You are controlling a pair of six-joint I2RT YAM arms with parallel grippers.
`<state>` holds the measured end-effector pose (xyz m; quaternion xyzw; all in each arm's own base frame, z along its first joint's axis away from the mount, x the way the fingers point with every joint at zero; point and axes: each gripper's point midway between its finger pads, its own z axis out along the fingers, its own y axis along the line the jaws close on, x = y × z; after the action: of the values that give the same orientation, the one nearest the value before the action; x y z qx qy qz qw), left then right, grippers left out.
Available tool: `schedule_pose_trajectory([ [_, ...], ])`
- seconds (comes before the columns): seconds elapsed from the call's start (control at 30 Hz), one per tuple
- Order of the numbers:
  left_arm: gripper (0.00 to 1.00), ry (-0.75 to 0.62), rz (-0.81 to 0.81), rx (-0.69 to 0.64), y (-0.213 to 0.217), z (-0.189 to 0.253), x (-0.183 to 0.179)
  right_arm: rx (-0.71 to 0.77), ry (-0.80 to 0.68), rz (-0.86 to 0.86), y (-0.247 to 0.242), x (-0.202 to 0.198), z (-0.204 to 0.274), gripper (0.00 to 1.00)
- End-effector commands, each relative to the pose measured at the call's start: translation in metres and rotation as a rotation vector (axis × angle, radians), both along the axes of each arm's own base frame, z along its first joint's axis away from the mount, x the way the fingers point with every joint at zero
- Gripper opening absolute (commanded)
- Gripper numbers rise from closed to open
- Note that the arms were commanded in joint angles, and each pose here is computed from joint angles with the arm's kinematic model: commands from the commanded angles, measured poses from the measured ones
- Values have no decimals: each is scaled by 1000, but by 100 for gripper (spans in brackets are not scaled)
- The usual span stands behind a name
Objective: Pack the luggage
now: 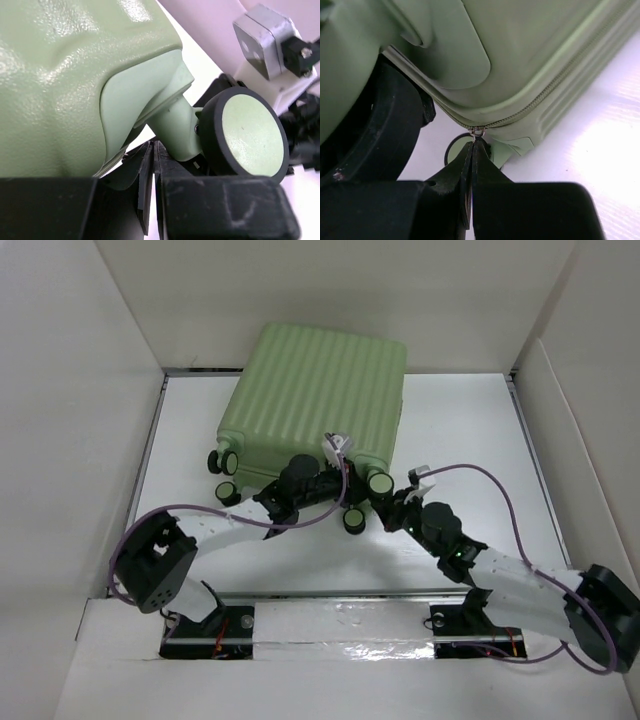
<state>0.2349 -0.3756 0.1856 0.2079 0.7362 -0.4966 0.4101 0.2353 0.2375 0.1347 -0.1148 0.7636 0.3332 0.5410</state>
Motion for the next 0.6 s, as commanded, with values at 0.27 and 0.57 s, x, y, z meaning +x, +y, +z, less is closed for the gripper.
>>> schedule_pose_trajectory([
  [0.27, 8, -150, -38, -18, -54, 101, 51, 243, -45, 110, 85, -10, 27, 0],
  [0.57, 73, -14, 234, 246, 33, 0, 69, 233, -43, 28, 56, 6, 29, 0],
])
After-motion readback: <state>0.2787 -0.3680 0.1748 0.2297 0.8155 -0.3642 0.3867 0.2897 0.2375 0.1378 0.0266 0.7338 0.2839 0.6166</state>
